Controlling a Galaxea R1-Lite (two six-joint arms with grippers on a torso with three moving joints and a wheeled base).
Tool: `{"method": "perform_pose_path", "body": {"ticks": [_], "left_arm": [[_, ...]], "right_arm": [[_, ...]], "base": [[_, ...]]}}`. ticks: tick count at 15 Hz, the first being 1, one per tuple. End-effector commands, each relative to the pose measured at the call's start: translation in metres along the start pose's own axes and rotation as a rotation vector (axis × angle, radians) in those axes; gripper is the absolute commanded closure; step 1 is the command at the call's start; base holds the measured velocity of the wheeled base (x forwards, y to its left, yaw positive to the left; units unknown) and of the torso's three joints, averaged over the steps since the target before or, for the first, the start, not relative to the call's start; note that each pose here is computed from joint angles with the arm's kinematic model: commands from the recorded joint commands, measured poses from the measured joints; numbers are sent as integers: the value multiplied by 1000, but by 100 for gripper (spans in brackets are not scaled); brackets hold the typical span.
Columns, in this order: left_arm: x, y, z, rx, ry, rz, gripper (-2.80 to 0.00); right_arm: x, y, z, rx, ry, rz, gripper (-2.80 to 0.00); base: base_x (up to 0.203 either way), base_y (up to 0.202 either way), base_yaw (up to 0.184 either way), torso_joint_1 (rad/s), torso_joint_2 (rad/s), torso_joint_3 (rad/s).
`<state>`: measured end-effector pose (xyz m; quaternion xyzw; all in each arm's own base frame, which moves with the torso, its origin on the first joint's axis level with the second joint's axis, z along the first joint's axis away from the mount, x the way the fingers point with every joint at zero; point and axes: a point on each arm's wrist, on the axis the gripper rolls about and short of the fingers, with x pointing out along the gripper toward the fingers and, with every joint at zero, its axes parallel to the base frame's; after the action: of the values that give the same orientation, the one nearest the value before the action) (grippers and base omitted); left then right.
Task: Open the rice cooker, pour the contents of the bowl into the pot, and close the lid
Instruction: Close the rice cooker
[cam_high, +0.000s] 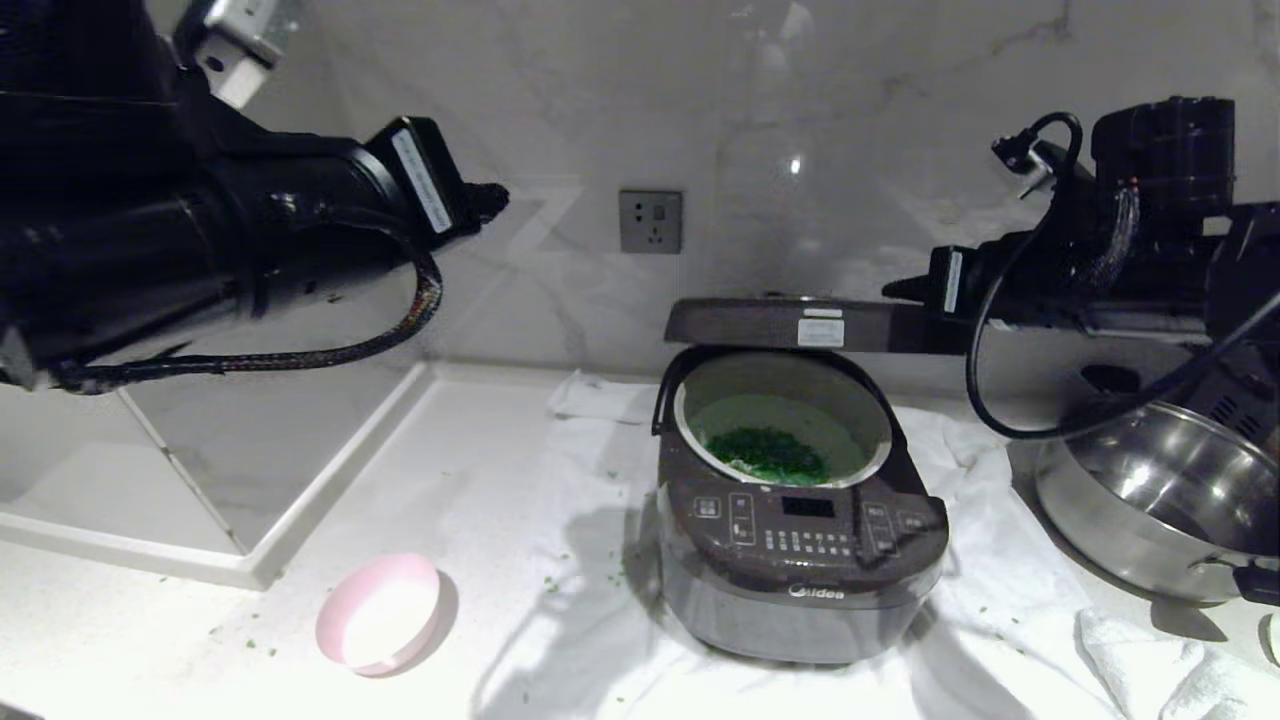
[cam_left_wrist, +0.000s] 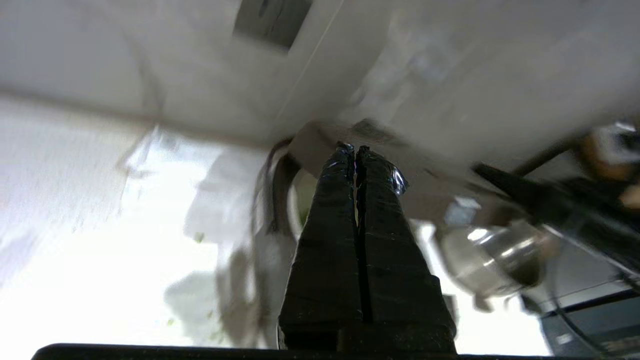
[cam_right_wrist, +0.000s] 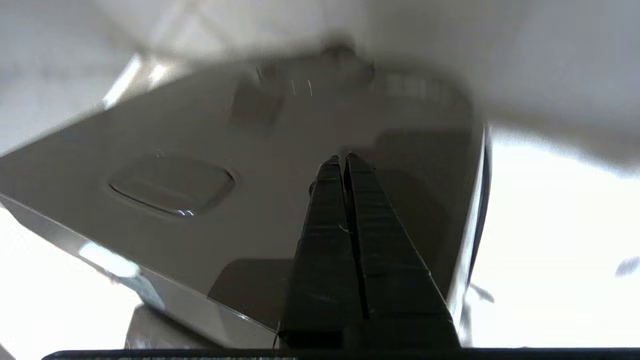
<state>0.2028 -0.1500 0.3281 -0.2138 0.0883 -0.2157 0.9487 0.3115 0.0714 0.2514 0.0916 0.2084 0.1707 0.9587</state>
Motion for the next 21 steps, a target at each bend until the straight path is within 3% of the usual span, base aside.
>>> {"method": "perform_pose_path", "body": {"ticks": [1, 6, 10, 13, 16, 21], "left_arm": [[46, -9, -24, 19, 85, 28, 0], [128, -54, -80, 63, 163, 10, 0], [144, -80, -143, 160, 286, -26, 0], [149, -85, -161, 200, 319, -37, 0], [154, -84, -163, 205, 314, -31, 0], [145, -71, -168, 224, 354, 2, 0]], "right_arm": [[-15, -2, -28, 22, 23, 2, 0], [-46, -2, -54, 81, -1, 11, 0], [-57, -2, -62, 112, 5, 11, 0], [-56, -11, -65, 135, 25, 24, 0], [-55, -17, -64, 161, 23, 24, 0], [-40, -26, -69, 236, 30, 66, 0]], "base": [[0, 0, 0, 0, 0, 0], [0, 0, 0, 0, 0, 0], [0, 0, 0, 0, 0, 0], [0, 0, 0, 0, 0, 0], [0, 0, 0, 0, 0, 0], [0, 0, 0, 0, 0, 0]]}}
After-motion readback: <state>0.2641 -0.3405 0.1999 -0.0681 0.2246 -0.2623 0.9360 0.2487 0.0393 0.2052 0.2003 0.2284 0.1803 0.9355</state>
